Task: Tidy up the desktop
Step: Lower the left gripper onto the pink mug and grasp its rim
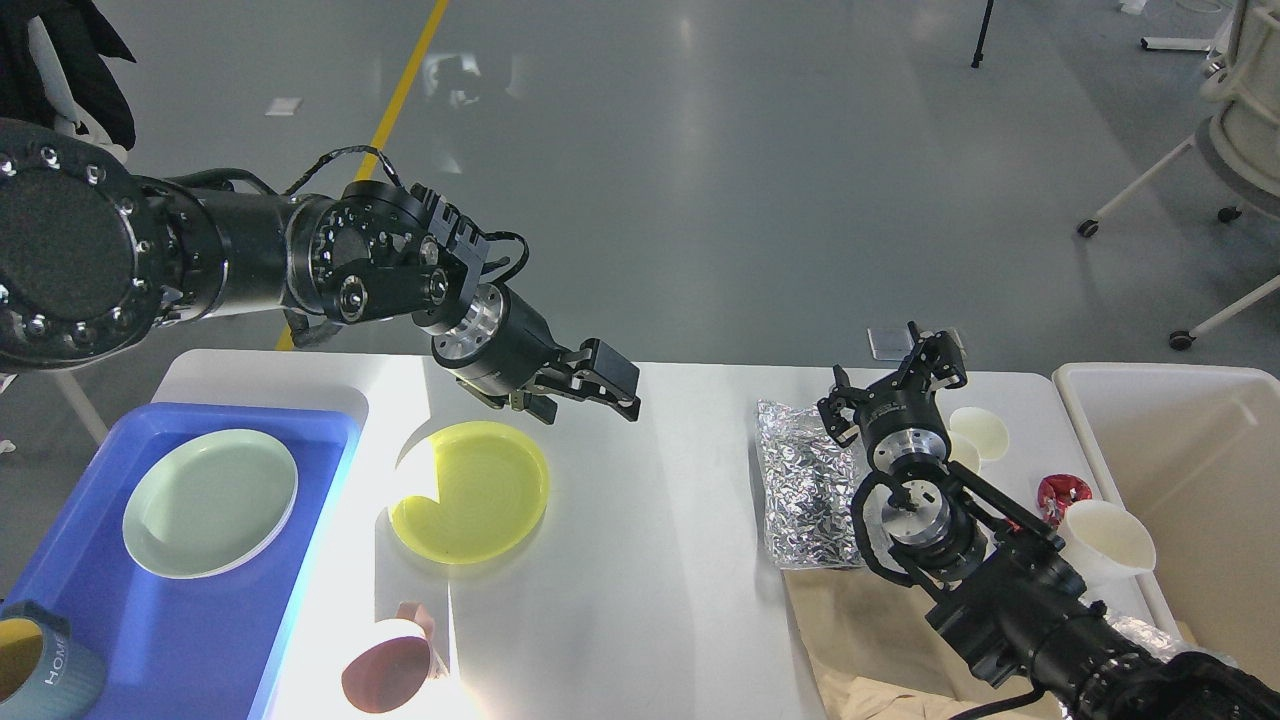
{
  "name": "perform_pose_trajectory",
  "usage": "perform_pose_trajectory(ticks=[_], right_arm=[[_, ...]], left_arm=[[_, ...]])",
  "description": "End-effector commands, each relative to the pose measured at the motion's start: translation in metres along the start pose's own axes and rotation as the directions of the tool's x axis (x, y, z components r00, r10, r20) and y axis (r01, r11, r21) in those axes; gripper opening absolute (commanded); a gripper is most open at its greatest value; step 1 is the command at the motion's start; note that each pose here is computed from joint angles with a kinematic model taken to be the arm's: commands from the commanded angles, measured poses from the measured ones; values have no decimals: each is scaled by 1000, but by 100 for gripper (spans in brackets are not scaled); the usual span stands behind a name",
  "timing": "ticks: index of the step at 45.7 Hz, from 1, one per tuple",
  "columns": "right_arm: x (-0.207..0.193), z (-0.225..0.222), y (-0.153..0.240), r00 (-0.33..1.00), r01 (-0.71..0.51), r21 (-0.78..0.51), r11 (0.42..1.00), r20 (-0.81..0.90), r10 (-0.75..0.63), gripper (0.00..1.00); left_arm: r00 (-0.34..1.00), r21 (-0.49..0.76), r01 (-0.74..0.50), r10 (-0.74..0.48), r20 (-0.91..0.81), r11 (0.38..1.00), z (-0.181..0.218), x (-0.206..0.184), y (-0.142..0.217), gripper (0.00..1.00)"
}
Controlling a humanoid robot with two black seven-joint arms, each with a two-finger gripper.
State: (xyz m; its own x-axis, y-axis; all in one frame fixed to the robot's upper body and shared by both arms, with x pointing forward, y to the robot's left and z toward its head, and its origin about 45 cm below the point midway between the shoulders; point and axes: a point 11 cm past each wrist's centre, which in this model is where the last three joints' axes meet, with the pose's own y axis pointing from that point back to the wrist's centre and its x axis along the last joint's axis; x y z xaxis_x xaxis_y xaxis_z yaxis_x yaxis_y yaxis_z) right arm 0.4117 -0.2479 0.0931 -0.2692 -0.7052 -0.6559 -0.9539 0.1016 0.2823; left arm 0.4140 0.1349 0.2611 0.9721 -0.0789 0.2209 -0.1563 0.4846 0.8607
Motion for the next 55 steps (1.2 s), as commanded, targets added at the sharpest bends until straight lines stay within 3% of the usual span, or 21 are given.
perform_pose_trajectory(ticks=[1,17,31,45,55], right_arm=[[0,0,0,1000,0,0,1000,0,0,100],[0,0,0,1000,0,0,1000,0,0,100],[0,0,0,1000,0,0,1000,0,0,100],[-1,0,0,1000,1,1,1000,0,-1,100],[0,0,0,1000,0,0,1000,0,0,100]], left_arm=[[995,4,93,-93,-28,996,-1,-23,-6,98],[938,203,331,-298,-175,922,-73,-94,-3,98],[915,285,397,-354,-192,872,-105,-156,-3,98],[916,417,400,-356,-184,816,-144,-162,31,97],[930,460,367,-331,-160,809,-158,-164,32,97]])
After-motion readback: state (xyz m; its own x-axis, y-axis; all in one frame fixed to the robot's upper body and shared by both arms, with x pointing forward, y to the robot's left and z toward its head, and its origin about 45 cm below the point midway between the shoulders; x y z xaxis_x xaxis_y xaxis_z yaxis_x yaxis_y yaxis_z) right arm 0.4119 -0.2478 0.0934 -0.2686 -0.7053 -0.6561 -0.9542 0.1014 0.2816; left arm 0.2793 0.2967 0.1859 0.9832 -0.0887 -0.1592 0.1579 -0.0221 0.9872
